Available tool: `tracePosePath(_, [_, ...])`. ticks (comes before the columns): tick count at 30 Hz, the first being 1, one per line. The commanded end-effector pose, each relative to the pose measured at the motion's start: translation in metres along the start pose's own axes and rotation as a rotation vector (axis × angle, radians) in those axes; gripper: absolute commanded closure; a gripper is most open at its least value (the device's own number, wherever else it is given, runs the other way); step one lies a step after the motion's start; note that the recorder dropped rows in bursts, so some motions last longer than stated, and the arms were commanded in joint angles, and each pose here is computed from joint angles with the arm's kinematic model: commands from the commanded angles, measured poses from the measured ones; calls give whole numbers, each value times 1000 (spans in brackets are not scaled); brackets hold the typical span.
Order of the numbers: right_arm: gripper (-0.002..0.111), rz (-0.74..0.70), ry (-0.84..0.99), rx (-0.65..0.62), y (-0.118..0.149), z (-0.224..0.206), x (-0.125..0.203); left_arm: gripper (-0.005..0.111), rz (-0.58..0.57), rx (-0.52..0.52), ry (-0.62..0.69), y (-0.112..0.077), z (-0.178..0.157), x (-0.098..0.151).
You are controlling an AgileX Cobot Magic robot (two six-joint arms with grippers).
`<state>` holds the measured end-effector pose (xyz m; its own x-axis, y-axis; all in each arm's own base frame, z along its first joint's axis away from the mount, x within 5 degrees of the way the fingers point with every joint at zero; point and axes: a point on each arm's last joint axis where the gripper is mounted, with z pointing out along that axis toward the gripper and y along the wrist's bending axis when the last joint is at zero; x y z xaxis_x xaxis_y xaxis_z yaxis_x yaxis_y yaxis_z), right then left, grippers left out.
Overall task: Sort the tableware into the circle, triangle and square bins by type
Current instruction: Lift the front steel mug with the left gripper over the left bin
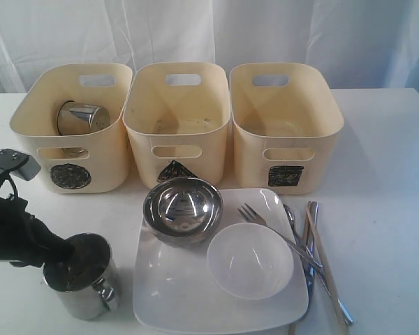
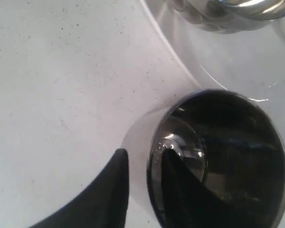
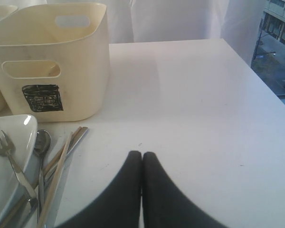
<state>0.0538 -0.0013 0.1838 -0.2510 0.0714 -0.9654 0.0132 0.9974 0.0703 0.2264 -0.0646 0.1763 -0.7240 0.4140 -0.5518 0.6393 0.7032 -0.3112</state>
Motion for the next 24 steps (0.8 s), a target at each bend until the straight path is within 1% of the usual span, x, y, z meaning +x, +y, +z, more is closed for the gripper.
tracePosePath(1, [108, -6, -9, -1, 0, 0, 1, 93, -10, 26, -1, -3, 1, 2])
tracePosePath(4, [108, -6, -9, -1, 0, 0, 1, 105, -10, 26, -1, -3, 1, 2])
tracePosePath(5, [108, -6, -9, -1, 0, 0, 1, 107, -10, 26, -1, -3, 1, 2])
tracePosePath(12, [108, -6, -9, -1, 0, 0, 1, 107, 19, 12, -14, -6, -5, 0])
tracePosePath(17, [108, -6, -9, -1, 0, 0, 1, 107, 56, -15, -59, -13, -17, -5])
tracePosePath(20, [108, -6, -9, -1, 0, 0, 1, 107, 84, -40, -98, -18, -27, -8])
tracePosePath(24, [108, -6, -9, -1, 0, 0, 1, 107, 124, -115, -167, -23, -42, -13])
